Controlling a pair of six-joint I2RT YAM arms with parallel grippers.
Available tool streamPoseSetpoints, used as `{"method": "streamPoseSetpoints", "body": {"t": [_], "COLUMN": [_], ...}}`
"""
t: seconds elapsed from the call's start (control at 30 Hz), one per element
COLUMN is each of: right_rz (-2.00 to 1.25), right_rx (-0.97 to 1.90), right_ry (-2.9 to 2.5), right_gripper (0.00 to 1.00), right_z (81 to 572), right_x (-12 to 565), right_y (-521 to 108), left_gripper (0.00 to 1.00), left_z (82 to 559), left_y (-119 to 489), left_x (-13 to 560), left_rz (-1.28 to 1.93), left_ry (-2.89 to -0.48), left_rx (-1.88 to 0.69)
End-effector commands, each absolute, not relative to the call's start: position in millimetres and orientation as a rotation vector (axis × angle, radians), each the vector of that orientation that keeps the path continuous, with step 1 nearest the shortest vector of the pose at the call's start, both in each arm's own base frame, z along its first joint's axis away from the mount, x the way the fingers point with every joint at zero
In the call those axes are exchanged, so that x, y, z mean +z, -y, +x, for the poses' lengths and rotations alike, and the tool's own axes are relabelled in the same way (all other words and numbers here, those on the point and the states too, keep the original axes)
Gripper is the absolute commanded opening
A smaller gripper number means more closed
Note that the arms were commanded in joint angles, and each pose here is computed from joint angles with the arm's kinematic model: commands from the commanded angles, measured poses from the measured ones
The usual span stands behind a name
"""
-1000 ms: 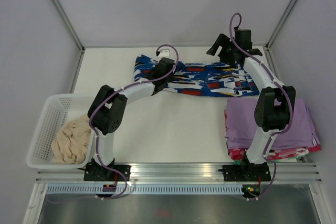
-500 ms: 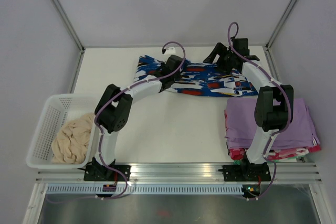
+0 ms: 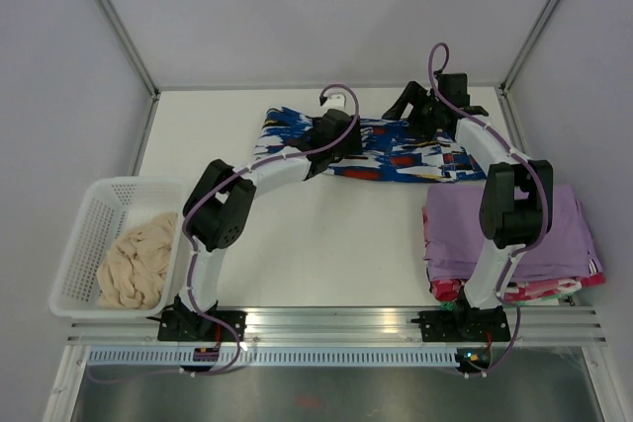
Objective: Fold and stack the trousers
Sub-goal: Fold the trousers
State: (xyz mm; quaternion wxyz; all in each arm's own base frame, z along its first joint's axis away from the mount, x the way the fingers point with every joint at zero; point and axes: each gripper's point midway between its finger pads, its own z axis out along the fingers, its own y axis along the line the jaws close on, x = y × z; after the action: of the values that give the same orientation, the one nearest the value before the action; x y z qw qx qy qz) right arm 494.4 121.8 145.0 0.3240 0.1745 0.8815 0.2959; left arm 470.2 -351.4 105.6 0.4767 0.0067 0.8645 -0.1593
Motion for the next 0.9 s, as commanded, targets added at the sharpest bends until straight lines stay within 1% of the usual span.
{"method": "streamPoseSetpoints", "body": {"t": [0.0, 0.03, 0.07, 0.1, 0.13, 0.23, 0.27, 0.3, 0.4, 0.47, 0.53, 0.57, 0.6, 0.63, 0.7, 0.8, 0.87], "right_rz": [0.391, 0.383, 0.375, 0.368, 0.353, 0.298, 0.264, 0.25, 0.193, 0.2, 0.206, 0.228, 0.232, 0.237, 0.232, 0.219, 0.199], "right_rx": [0.805, 0.805, 0.812, 0.82, 0.828, 0.864, 0.88, 0.884, 0.874, 0.823, 0.777, 0.741, 0.726, 0.71, 0.686, 0.652, 0.647], "right_ry": [-2.264, -2.266, -2.271, -2.262, -2.258, -2.255, -2.264, -2.269, -2.306, -2.365, -2.408, -2.432, -2.441, -2.45, -2.448, -2.454, -2.46], "right_gripper": [0.94, 0.95, 0.94, 0.94, 0.94, 0.94, 0.94, 0.94, 0.93, 0.93, 0.93, 0.92, 0.92, 0.93, 0.92, 0.91, 0.91], "right_z": [494.8, 495.0, 493.7, 495.2, 495.8, 498.4, 499.5, 500.4, 499.9, 498.2, 497.3, 498.2, 498.5, 500.2, 504.5, 510.8, 513.3], "right_x": [167.7, 166.5, 164.7, 165.7, 166.3, 168.0, 166.6, 164.7, 148.1, 127.3, 111.1, 98.9, 93.4, 86.7, 81.1, 69.1, 60.7], "right_y": [-125.6, -125.9, -128.2, -129.9, -133.1, -149.6, -161.8, -168.1, -191.8, -197.5, -197.0, -193.0, -191.4, -189.9, -188.6, -190.3, -195.2], "left_gripper": [0.87, 0.91, 0.93, 0.96, 0.96, 0.97, 0.97, 0.95, 0.89, 0.88, 0.87, 0.86, 0.83, 0.82, 0.78, 0.73, 0.74], "left_z": [452.8, 446.6, 439.7, 433.6, 427.4, 428.2, 437.8, 440.6, 458.4, 467.5, 476.4, 478.7, 480.3, 485.4, 483.8, 481.4, 479.0], "left_y": [369.0, 368.3, 361.3, 355.9, 348.7, 322.4, 306.8, 304.6, 297.6, 303.3, 307.6, 306.6, 306.5, 307.5, 303.3, 299.4, 296.7], "left_x": [169.6, 176.4, 173.0, 194.2, 188.8, 188.8, 184.0, 173.9, 170.8, 170.5, 177.5, 164.0, 158.3, 161.1, 138.5, 123.8, 117.5], "left_rz": [0.075, 0.078, 0.069, 0.058, 0.034, -0.083, -0.14, -0.154, -0.189, -0.152, -0.142, -0.146, -0.149, -0.161, -0.167, -0.131, -0.113], "left_ry": [-1.996, -1.993, -2.009, -1.976, -1.994, -2.025, -2.039, -2.068, -2.06, -2.052, -2.043, -2.081, -2.103, -2.099, -2.163, -2.203, -2.226], "left_rx": [-0.597, -0.624, -0.624, -0.644, -0.644, -0.652, -0.644, -0.667, -0.718, -0.713, -0.713, -0.693, -0.691, -0.699, -0.672, -0.643, -0.622]}}
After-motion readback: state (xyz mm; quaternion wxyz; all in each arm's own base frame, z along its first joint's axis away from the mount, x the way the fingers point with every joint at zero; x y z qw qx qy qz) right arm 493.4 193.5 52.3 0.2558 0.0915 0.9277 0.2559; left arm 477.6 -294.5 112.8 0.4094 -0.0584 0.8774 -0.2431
